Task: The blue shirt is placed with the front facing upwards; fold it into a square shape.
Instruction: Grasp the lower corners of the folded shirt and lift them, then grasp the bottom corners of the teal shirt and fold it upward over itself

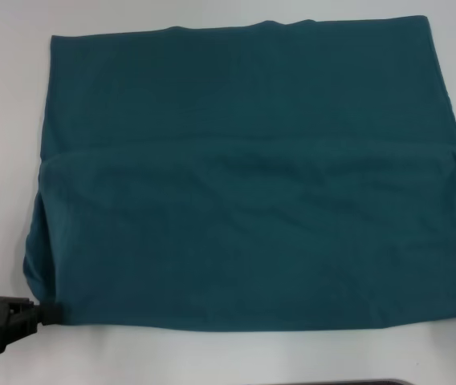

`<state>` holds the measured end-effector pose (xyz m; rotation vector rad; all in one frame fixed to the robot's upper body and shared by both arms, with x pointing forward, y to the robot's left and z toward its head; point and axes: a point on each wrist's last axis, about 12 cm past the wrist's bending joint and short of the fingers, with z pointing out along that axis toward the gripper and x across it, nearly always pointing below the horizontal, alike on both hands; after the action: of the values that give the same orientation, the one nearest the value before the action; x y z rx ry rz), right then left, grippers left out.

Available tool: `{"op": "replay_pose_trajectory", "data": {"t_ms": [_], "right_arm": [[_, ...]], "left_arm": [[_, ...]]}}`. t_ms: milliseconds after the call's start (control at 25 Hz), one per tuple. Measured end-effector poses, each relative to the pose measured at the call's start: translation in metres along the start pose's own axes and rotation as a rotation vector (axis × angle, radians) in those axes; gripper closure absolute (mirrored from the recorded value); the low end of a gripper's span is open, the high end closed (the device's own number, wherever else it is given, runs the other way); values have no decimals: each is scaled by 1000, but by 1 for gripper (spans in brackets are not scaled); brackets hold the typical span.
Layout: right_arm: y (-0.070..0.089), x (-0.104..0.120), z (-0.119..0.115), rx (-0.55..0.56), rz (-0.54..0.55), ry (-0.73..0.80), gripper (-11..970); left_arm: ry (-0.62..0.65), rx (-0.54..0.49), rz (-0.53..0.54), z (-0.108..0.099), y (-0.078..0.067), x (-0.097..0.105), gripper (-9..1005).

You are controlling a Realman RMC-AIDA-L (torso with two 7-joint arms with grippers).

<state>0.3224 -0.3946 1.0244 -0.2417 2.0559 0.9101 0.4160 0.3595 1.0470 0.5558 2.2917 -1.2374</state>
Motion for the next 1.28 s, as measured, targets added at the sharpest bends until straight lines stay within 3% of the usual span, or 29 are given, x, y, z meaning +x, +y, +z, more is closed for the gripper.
{"op": "replay_pose_trajectory", "data": {"t_ms": [400, 680, 1040, 1280], "right_arm": [[5, 4, -4, -9, 7, -8, 940], [5, -5, -8, -4, -24, -91, 939], [-8, -32, 4, -18, -55, -122, 940], [-22, -58, 25, -5, -71, -128, 940]], "left_arm": [[1, 3, -8, -3, -1, 4, 996], [-31, -6, 10, -7, 1, -6, 997], [-92, -2, 78, -8, 4, -40, 996], [-128, -37, 149, 0, 11, -80, 996]]}}
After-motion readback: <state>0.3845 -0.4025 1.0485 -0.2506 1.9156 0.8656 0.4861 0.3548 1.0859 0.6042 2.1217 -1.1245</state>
